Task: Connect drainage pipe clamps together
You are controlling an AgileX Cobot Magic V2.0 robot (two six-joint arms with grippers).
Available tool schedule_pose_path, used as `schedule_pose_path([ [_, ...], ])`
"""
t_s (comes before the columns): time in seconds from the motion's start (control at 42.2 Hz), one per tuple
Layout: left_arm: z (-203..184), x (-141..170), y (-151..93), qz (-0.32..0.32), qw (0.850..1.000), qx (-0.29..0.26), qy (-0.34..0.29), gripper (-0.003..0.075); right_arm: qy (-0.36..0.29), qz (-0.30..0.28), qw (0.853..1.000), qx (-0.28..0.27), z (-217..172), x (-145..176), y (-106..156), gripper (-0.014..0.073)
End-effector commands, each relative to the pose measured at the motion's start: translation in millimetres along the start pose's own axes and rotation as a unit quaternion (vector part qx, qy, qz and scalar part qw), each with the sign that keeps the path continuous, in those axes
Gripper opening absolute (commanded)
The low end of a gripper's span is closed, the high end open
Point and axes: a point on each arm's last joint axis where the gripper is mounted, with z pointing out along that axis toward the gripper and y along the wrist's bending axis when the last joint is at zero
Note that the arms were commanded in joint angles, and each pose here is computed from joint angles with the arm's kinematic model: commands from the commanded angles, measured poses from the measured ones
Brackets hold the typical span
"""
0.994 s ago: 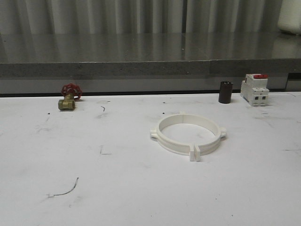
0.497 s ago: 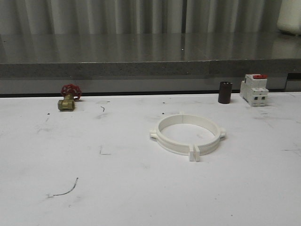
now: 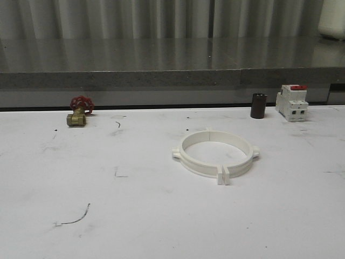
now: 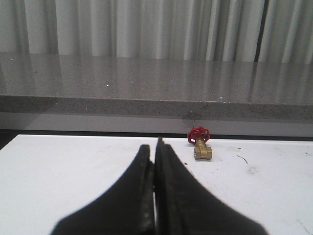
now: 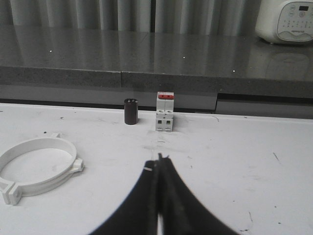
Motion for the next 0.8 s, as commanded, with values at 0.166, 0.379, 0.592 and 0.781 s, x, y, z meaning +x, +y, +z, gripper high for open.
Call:
schedule_pose_path([
  [0.166,-0.3,0.1,0.3,-0.003,0.999,-0.001,-0.035,-0.002,-0.065,0.024,0.998,-0.001,-2.1,-12.6,0.1,-0.0118],
  [0.379,-0.3,0.1,0.3,-0.003,0.999,-0.001,-0.035,-0.002,-0.065,0.034,0.997,-0.002,-2.2,-12.6,0.1,-0.0118],
  [0.592,-0.3,0.1,0.3,-0.003,0.999,-0.001,-0.035,-0.002,-0.064,0.033,0.997,0.006,-2.2,-12.3,-0.8,-0.0118],
  [0.781,-0.3,0.1,0.3,-0.003,0.999,-0.001,-0.035,-0.002,-0.064,0.033,0.997,0.007,-2.2,-12.3,-0.9,-0.0118],
])
